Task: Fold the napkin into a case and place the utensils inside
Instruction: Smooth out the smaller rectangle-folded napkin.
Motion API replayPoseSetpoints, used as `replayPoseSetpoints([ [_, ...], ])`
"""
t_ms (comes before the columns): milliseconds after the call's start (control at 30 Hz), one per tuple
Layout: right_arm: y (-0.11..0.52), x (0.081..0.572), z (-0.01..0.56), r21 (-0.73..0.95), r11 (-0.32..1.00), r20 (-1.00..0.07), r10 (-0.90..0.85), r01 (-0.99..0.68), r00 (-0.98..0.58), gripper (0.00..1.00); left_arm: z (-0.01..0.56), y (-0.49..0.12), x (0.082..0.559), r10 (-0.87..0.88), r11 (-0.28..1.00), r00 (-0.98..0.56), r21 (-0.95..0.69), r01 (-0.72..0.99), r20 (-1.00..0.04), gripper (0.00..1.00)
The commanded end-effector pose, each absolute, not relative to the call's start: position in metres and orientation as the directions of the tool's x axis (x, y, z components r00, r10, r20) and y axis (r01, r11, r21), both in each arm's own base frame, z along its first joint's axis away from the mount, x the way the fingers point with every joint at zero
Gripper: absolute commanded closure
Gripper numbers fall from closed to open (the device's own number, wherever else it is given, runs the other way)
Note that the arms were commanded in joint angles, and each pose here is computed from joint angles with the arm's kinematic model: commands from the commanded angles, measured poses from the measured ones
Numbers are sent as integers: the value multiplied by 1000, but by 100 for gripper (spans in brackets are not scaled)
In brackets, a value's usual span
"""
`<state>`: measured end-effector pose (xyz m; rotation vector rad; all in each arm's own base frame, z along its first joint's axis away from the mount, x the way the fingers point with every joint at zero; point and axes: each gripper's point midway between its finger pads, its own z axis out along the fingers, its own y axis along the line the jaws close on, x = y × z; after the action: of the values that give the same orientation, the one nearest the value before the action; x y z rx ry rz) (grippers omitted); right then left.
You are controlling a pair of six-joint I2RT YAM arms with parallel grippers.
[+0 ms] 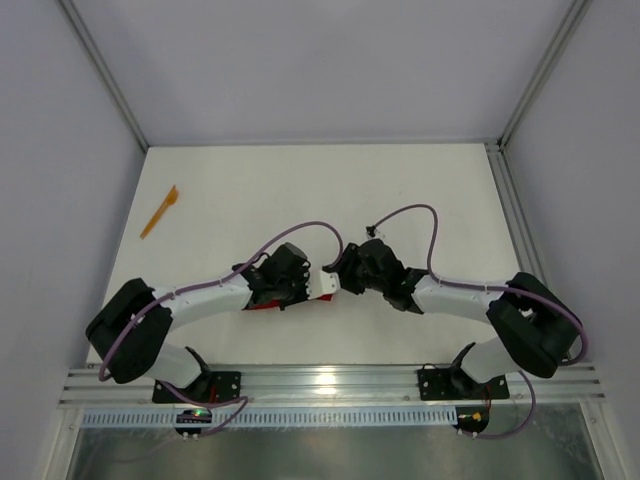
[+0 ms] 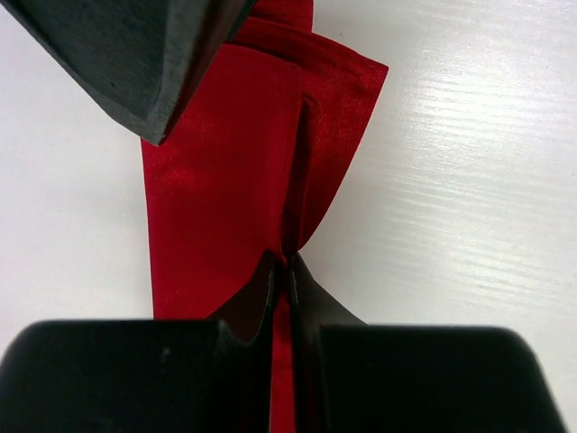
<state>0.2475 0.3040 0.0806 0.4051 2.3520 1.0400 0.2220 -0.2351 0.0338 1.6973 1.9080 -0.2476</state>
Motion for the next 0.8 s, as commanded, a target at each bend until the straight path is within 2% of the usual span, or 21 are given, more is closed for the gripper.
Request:
replayPoseSetpoints([
  [0, 323, 255, 97, 781, 625, -359, 448, -1, -819, 55, 44, -240, 227, 838, 197, -37, 239, 951, -545, 96],
  [267, 333, 252, 75, 787, 616, -302, 434, 35, -849, 58, 41, -239, 225, 839, 196, -44, 226, 954, -542, 94],
  [400, 326, 239, 36, 762, 637, -226, 431, 117, -873, 59, 45, -241, 226, 833, 203, -46, 228, 952, -551, 94],
  [500, 323, 231, 28, 768, 621, -182, 444, 155, -877, 59, 47, -241, 228, 832, 211, -48, 236, 949, -552, 95],
  [767, 318, 234, 45, 752, 650, -241, 424, 108, -873, 57, 46, -240, 229, 834, 215, -52, 237, 947, -550, 97],
])
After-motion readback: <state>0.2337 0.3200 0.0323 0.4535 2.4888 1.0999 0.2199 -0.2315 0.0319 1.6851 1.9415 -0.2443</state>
